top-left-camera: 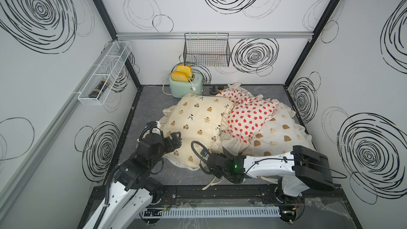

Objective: Zip up pillowcases
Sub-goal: Adjust the pillowcase at the center of the board, then zip the zipper on the pillowcase.

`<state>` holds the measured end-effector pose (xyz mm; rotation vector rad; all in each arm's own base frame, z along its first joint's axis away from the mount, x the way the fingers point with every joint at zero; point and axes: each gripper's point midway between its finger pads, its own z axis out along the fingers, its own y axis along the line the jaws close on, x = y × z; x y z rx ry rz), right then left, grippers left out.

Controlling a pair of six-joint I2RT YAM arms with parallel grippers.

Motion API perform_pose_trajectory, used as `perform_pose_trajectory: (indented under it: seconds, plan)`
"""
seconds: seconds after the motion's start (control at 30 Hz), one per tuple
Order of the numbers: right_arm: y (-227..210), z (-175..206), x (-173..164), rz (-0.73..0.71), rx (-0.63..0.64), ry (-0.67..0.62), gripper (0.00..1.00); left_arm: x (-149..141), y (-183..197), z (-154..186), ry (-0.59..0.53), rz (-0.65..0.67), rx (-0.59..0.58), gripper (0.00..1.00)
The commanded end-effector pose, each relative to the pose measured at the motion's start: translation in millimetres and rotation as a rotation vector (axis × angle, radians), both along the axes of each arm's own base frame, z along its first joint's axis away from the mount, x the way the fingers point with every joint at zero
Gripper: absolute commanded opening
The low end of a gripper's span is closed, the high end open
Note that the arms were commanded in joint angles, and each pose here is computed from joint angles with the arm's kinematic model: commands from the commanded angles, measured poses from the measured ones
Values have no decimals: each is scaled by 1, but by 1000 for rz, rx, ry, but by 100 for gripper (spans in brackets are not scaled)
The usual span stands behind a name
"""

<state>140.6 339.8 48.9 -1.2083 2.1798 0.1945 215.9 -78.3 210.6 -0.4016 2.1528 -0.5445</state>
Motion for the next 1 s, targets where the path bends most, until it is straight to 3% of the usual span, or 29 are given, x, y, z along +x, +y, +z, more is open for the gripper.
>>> perform_pose_trajectory:
  seconds: [0.0, 0.13, 0.33, 0.67, 0.97]
  plan:
    - [6, 11, 9, -1, 53, -29, 35, 2, -2, -1, -6, 11, -15, 97]
    - [2, 22, 19, -16, 87, -36, 22, 2, -4, 1, -7, 12, -12, 98]
    - [-3, 47, 31, -25, 186, -24, 11, 0, -9, 0, -8, 12, 0, 99]
    - [-16, 70, 43, -49, 269, 2, 3, -9, -39, -2, -31, -66, 34, 94]
    - [-5, 94, 41, -18, 340, 59, 0, -46, -103, -12, -113, -278, 157, 85]
